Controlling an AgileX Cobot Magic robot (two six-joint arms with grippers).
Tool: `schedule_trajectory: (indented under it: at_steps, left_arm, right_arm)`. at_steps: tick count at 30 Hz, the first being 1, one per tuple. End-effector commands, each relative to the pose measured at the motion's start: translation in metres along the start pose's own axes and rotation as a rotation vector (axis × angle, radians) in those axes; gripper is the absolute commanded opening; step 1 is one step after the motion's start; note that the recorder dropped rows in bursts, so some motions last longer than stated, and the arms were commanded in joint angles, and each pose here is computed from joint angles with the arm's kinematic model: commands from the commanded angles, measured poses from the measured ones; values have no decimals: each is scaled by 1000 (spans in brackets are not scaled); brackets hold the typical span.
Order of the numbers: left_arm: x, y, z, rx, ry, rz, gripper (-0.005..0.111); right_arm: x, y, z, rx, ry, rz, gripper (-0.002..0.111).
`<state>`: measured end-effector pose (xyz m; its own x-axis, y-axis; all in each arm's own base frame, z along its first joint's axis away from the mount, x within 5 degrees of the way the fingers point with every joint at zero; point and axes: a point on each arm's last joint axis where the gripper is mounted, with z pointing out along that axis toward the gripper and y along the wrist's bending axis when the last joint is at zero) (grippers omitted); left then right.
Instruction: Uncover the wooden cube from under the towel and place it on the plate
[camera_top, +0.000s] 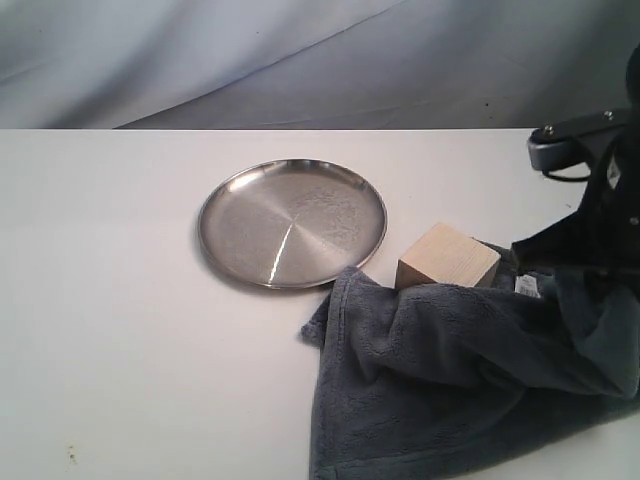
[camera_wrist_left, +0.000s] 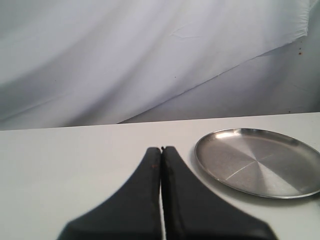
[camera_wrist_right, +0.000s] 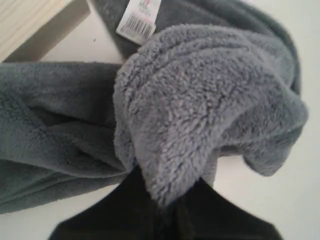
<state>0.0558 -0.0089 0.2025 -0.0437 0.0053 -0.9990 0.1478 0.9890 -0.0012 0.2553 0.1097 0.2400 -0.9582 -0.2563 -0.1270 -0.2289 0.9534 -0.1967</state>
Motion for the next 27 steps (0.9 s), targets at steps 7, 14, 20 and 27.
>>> schedule_trajectory:
  at_steps: [7,14,20,27]
  left_arm:
    - [1,0,0,5,0,-4,0]
    - [1,0,0,5,0,-4,0]
    - [1,0,0,5,0,-4,0]
    - [1,0,0,5,0,-4,0]
  right_arm:
    - [13,19,59,-54,147,-18,0]
    - [15,24,80,-45,219,-32,0]
    - [15,23,77,-50,209,-67,0]
    - [18,21,60,-84,173,-59,40]
